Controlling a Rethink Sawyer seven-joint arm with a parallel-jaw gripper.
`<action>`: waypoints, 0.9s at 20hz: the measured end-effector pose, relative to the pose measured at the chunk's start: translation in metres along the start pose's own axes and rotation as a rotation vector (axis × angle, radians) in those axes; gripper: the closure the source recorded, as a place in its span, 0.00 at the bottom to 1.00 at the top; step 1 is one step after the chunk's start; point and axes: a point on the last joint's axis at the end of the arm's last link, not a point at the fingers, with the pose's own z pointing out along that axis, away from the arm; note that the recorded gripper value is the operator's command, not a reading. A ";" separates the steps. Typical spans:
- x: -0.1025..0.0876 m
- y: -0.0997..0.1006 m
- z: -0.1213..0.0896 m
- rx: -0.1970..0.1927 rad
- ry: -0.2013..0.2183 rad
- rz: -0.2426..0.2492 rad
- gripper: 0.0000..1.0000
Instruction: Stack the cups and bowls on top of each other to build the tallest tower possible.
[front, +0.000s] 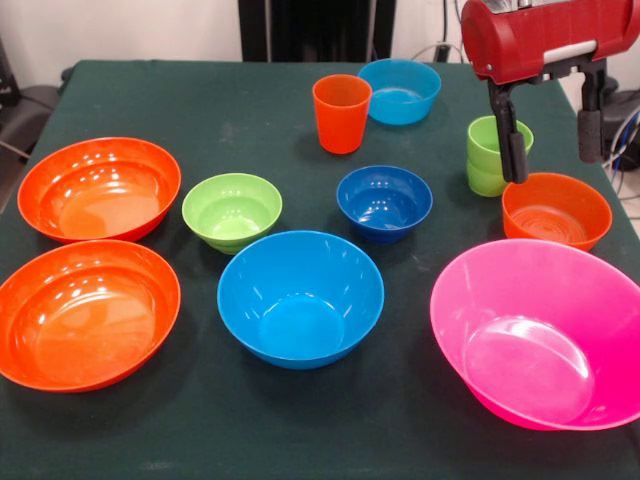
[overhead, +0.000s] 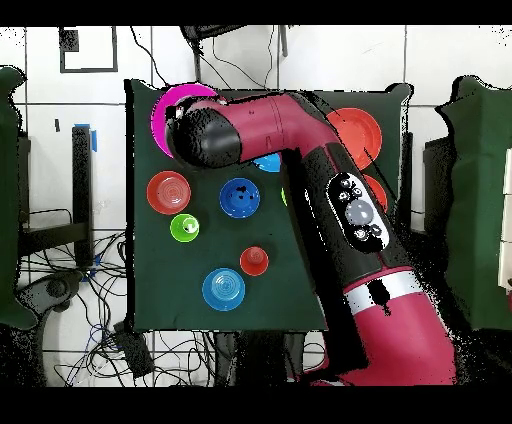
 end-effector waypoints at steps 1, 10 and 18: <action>0.000 0.000 0.000 0.000 0.000 0.000 0.00; -0.006 -0.003 -0.002 0.005 -0.012 0.003 0.00; -0.026 -0.022 0.007 0.016 -0.020 0.041 0.00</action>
